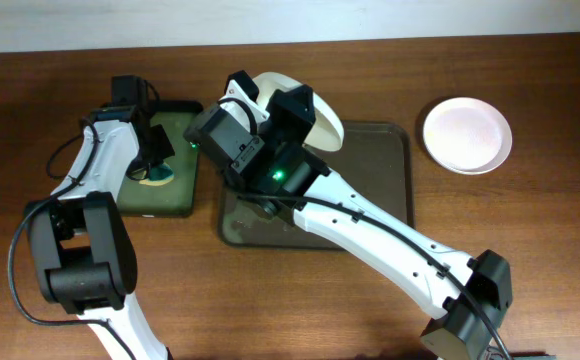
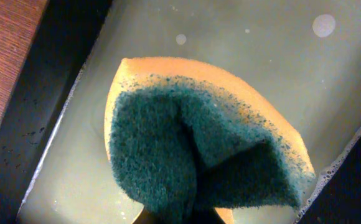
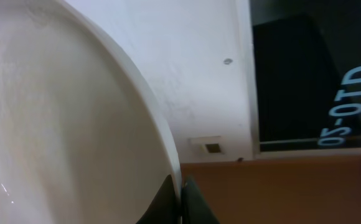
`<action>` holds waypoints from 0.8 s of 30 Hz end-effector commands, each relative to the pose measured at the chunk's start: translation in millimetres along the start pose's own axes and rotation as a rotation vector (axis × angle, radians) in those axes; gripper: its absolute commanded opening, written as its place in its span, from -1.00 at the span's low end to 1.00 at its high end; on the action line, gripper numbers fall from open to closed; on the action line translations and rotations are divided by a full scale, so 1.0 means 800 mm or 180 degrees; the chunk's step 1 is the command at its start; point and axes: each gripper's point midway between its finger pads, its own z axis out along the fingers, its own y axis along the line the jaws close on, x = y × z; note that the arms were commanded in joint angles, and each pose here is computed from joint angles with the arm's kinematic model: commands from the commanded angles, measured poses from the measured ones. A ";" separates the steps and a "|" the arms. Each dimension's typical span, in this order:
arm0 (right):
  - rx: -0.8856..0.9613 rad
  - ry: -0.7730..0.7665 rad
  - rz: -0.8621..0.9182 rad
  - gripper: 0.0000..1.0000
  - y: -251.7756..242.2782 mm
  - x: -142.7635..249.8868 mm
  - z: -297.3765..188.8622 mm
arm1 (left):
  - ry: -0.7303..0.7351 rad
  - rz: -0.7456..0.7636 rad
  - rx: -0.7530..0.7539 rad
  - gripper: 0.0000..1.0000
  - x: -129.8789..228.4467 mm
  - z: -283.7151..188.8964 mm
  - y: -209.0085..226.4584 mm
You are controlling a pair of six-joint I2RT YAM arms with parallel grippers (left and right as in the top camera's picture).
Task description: Clean dirty plates on tray and stack at the side
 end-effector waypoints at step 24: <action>0.0096 0.0002 0.0725 -0.92 -0.022 0.005 -0.008 | -0.0665 -0.0061 0.0342 0.99 -0.062 -0.132 -0.008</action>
